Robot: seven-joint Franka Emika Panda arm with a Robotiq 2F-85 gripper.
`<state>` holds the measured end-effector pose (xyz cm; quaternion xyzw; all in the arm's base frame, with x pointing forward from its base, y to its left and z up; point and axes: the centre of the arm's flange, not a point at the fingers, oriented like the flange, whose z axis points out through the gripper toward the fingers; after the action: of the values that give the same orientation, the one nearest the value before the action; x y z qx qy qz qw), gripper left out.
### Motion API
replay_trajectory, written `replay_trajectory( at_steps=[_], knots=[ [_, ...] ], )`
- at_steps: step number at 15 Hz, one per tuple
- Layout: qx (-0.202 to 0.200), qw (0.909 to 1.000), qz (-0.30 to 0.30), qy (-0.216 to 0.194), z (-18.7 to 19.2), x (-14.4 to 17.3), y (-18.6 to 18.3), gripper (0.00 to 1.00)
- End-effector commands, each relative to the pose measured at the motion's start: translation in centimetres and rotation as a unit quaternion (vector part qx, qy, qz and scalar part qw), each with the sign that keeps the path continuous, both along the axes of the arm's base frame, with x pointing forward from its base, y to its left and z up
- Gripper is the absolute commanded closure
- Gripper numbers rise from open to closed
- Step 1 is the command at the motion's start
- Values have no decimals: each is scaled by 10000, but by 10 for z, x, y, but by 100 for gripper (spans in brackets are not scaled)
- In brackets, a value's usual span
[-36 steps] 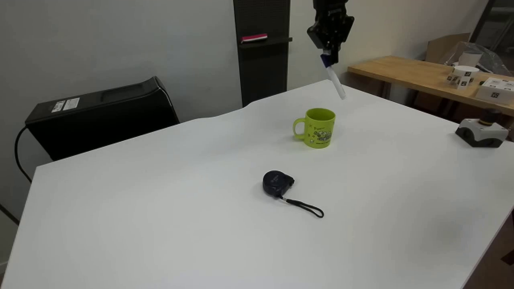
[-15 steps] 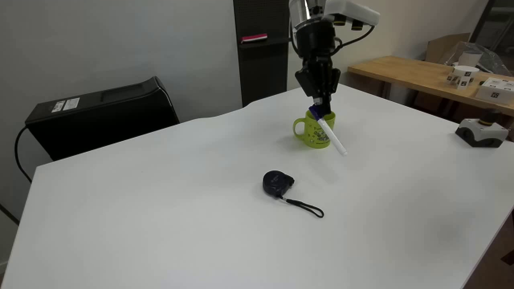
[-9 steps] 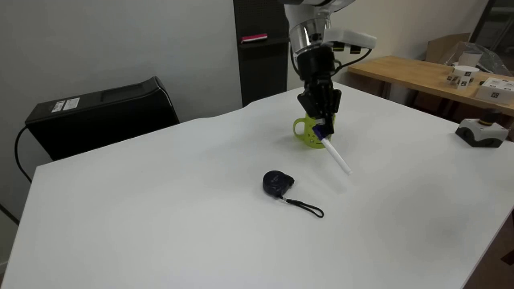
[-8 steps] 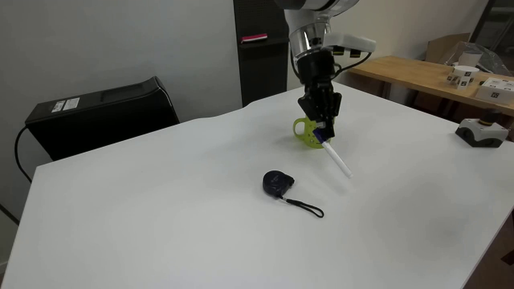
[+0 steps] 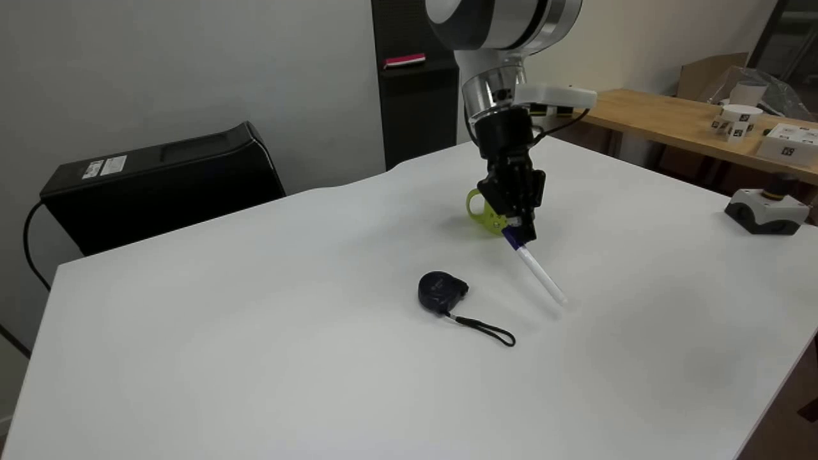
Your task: Remove the black marker from the yellow mug
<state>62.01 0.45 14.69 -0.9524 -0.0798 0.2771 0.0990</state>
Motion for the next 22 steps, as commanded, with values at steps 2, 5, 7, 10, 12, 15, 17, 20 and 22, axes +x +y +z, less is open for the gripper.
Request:
replay_trajectory(
  at_steps=[2,5,7,10,12,15,17,20,22],
  knots=[
    [-174,9998,-5,-114,6,1,0,61],
    [-169,9997,-34,-184,14,4,-3,39],
    [-211,9994,-35,-274,27,3,-5,27],
    [-373,9972,50,-641,72,1,-13,5],
    [-549,9916,91,-1168,112,-4,-20,0],
    [-741,9778,111,-1955,165,-18,-30,0],
    [-825,9668,35,-2416,191,-34,-34,0],
    [-706,9676,100,-2420,191,-11,-35,0],
    [-717,9656,81,-2500,200,-25,-36,0]
  ],
)
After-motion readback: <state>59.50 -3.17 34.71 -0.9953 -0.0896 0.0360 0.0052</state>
